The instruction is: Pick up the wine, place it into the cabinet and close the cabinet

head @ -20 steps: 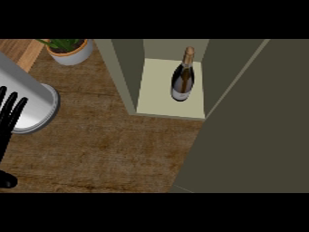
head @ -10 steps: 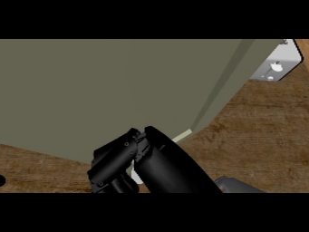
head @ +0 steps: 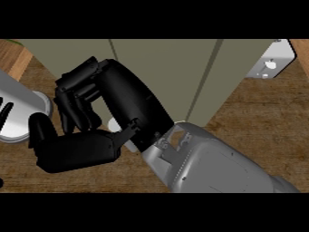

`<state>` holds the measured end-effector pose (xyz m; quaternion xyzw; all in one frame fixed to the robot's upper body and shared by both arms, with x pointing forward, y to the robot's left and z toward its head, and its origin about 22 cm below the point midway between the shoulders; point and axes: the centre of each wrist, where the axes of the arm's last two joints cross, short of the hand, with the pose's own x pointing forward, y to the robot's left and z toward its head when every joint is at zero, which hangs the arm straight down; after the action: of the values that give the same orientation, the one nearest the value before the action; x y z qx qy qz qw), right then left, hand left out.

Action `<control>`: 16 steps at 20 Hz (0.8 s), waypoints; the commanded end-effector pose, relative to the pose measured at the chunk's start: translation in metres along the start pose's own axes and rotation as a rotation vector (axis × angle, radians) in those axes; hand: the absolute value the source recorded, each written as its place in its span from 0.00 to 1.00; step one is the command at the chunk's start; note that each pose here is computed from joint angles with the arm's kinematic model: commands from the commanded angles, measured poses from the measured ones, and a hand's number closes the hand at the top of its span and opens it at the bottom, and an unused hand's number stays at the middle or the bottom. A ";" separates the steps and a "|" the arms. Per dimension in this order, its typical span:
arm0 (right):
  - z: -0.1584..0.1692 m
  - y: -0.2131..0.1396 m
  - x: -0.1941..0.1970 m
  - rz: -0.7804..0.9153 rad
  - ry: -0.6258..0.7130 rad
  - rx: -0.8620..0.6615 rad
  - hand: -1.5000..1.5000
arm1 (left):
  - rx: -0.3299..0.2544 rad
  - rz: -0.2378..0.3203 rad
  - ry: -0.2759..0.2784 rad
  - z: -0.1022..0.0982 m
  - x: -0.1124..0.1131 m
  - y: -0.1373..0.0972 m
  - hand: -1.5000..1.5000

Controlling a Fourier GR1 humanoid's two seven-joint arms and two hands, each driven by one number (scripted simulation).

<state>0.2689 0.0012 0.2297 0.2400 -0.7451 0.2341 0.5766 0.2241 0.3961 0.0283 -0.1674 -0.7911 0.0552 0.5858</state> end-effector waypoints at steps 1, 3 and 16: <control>-0.023 -0.022 -0.021 -0.058 0.027 -0.043 1.00 | 0.017 0.007 -0.005 -0.009 0.005 0.005 0.00; -0.007 -0.029 -0.023 -0.076 0.042 -0.053 1.00 | 0.020 -0.002 -0.002 0.001 -0.006 0.009 0.00; -0.038 -0.113 -0.055 0.027 0.060 -0.128 1.00 | 0.010 -0.008 -0.002 0.014 0.011 0.026 0.00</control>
<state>0.3481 -0.0278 0.1913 0.2341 -0.7378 0.2287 0.5903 0.2295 0.4115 0.0317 -0.1651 -0.7944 0.0600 0.5814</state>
